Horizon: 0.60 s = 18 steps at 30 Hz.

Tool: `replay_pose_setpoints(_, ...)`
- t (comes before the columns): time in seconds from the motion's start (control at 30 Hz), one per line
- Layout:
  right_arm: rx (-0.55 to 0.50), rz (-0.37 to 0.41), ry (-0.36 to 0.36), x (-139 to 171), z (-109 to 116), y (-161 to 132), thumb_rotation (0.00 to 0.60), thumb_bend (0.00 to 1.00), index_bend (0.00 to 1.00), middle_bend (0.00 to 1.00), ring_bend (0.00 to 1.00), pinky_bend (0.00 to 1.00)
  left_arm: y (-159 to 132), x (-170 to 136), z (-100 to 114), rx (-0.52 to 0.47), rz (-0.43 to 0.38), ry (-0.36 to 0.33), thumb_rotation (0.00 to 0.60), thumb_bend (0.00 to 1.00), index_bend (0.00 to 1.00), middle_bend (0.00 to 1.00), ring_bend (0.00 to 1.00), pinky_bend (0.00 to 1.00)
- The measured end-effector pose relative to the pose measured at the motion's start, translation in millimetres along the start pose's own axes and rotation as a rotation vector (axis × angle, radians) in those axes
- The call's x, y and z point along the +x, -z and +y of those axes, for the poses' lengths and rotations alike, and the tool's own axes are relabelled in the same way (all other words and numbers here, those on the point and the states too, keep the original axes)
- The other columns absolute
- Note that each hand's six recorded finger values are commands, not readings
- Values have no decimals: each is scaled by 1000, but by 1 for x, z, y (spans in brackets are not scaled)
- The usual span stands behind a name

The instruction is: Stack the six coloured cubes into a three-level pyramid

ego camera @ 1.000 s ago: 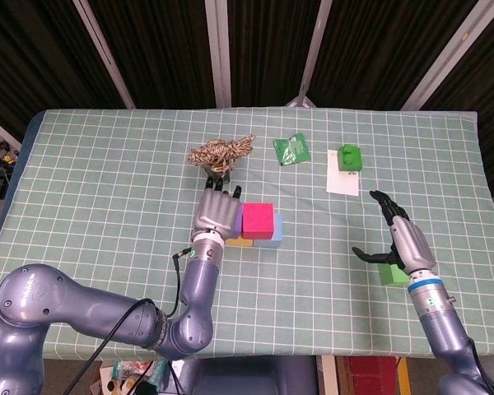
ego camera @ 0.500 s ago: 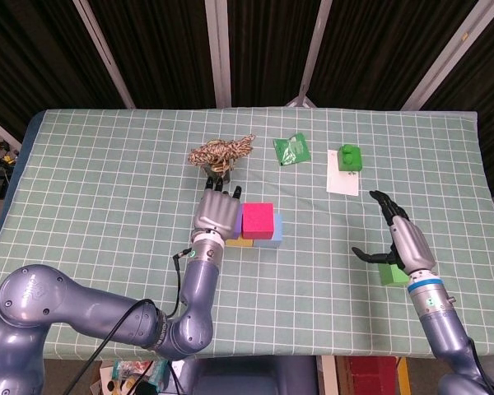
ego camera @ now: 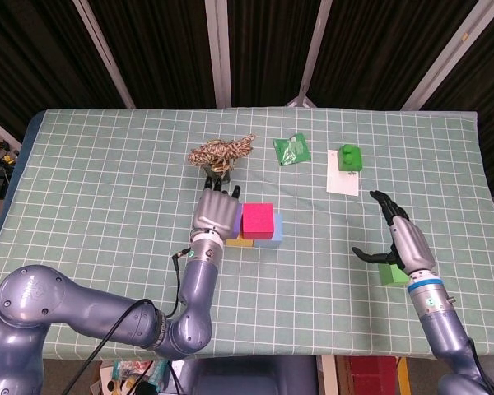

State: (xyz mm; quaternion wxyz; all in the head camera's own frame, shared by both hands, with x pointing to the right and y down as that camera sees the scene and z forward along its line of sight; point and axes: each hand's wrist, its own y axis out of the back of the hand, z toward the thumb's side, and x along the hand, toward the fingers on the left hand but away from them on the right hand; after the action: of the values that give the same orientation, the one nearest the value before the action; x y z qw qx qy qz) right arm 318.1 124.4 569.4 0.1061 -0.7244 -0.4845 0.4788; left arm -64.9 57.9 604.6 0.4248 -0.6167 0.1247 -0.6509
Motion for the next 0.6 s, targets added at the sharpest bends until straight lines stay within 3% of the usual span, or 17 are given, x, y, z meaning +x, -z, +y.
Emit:
replay_pose_setpoints(0.43,1,-2,0,0,-1,0,600,223,0,0,0,0,0,0,0,-7,2,-2,600,303,0,264,0,0)
replay_pose_setpoints(0.6,-1,-2,0,0,0,0,600,221,0,0,0,0,2,0,1,-10,8,-5,600,256,0,251,0,0)
